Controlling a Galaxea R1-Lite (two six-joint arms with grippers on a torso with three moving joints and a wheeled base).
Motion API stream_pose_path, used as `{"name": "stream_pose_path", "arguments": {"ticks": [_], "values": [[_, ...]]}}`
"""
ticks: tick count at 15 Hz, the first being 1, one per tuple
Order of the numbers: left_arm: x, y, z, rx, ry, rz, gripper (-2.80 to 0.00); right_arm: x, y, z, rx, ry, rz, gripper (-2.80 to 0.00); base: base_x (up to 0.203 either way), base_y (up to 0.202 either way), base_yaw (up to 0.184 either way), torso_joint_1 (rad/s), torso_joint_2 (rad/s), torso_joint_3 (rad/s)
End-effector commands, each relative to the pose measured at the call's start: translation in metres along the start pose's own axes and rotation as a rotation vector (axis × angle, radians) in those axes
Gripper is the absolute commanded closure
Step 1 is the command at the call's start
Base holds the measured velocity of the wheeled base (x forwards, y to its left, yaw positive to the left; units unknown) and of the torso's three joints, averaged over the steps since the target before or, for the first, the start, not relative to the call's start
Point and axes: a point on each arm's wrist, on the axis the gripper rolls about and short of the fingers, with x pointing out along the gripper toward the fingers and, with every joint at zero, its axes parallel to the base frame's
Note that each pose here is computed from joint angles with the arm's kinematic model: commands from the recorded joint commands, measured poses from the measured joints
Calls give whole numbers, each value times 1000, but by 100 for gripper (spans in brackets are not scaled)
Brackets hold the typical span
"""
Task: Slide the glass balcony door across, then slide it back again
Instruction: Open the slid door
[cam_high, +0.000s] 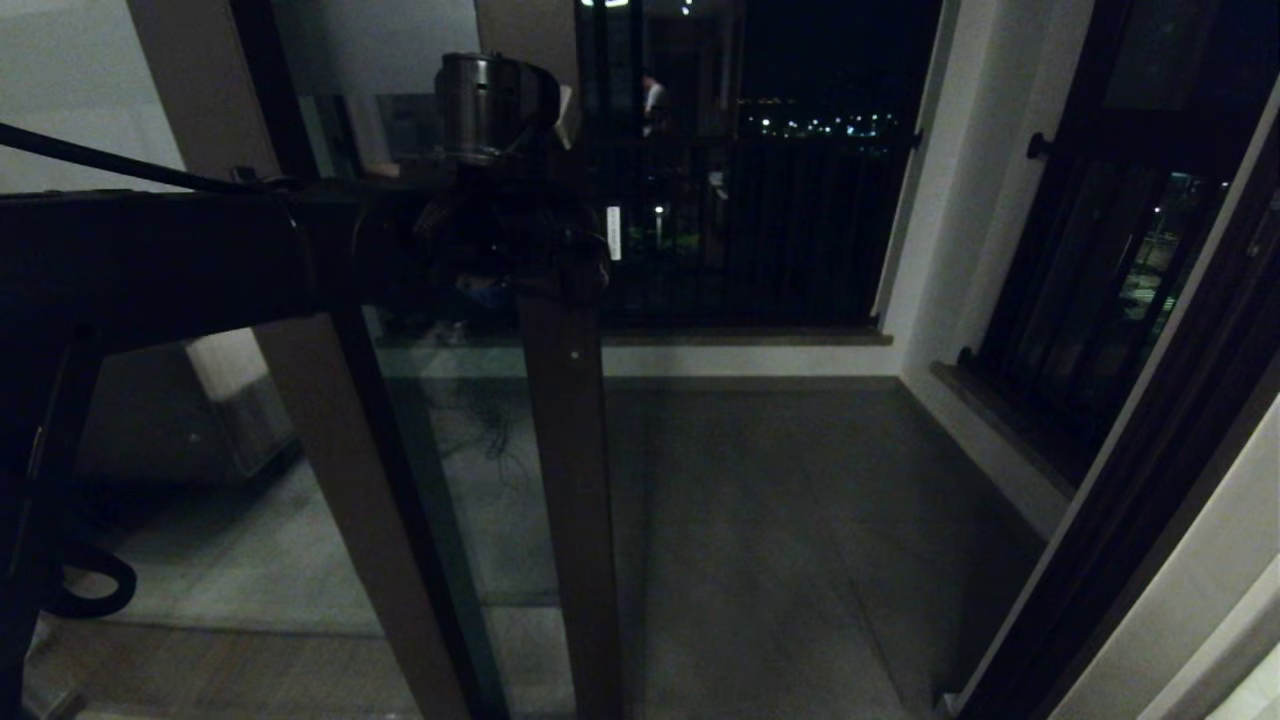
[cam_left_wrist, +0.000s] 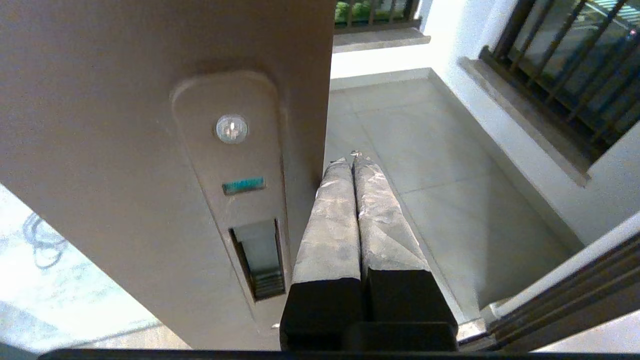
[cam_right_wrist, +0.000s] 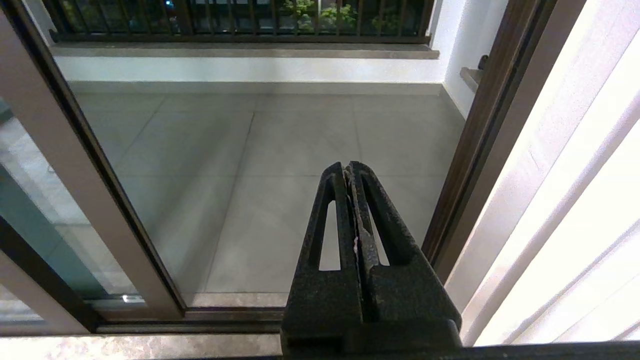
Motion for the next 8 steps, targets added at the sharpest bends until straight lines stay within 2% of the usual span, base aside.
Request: {"name": "stream_pose_path", "arguments": {"ticks": [1, 8], "values": [[-1, 10, 2, -4, -4, 22, 0, 0, 0, 0, -1, 1, 1, 0, 0, 0, 0, 0, 0, 0], [-6, 34, 9, -12, -12, 73, 0, 0, 0, 0, -1, 3, 1, 0, 0, 0, 0, 0, 0, 0]]}}
